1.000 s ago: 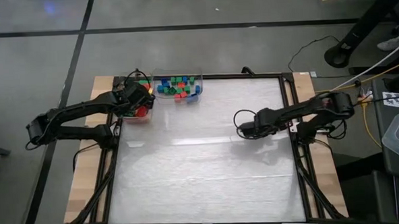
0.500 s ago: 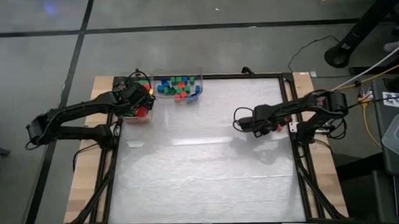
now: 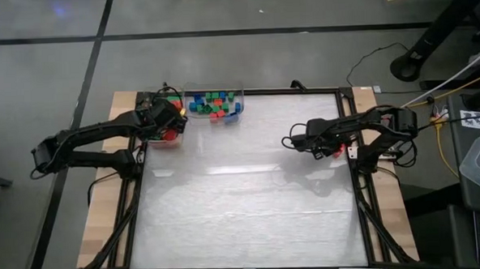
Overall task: Sort blocks by size
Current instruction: Put the large orange game piece into the left transparent bin
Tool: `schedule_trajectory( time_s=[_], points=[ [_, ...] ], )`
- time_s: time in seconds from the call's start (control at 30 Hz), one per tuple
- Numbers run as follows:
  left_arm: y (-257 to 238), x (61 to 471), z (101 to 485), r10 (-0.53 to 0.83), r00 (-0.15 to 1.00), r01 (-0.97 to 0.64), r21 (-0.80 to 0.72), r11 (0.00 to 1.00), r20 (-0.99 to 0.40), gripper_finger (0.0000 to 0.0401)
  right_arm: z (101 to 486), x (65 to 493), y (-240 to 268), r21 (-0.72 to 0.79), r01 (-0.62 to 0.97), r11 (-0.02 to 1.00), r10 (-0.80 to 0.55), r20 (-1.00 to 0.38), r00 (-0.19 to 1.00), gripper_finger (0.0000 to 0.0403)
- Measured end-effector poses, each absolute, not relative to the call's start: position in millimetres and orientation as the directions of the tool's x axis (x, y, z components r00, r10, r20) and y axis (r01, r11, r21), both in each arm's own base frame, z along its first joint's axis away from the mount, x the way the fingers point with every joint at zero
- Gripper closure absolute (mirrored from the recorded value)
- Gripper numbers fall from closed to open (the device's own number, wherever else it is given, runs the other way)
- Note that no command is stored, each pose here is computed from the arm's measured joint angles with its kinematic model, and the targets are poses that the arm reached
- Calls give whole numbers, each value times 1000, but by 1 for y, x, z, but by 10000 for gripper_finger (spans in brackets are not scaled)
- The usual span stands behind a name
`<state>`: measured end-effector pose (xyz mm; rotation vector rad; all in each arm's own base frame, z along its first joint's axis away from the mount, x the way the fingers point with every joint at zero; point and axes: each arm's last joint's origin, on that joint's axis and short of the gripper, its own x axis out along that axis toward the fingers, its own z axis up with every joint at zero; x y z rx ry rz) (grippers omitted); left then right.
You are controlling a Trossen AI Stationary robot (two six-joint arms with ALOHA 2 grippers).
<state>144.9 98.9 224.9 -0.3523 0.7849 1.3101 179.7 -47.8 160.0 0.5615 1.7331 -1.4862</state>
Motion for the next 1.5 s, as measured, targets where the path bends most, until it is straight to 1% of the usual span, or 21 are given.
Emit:
schedule_trajectory(
  time_s=[0.3,0.4,0.6,0.7,0.9,1.17,1.3,1.5],
  points=[
    [95,148,225,722,74,-941,192,280,-688,197,152,184,-49,-618,757,212,-157,-786,-598,247],
    [93,149,225,721,83,-937,192,291,-688,197,145,187,-50,-641,736,218,-154,-767,-623,260],
    [89,151,225,719,100,-930,192,313,-688,197,131,187,-50,-729,640,243,-130,-679,-723,279],
    [88,152,225,718,106,-927,192,321,-688,197,123,189,-50,-732,635,247,-112,-672,-732,283],
    [88,152,225,718,109,-926,192,324,-688,197,115,195,-50,-672,672,310,-77,-723,-687,285],
    [88,152,225,718,109,-927,192,324,-688,197,127,214,-52,-615,726,310,-39,-771,-636,286],
    [88,152,225,718,109,-927,192,324,-688,197,133,231,-49,-535,766,356,-41,-828,-559,286],
    [88,152,225,718,109,-926,192,324,-688,197,152,268,-33,-383,827,412,-92,-920,-380,286]
  ],
)
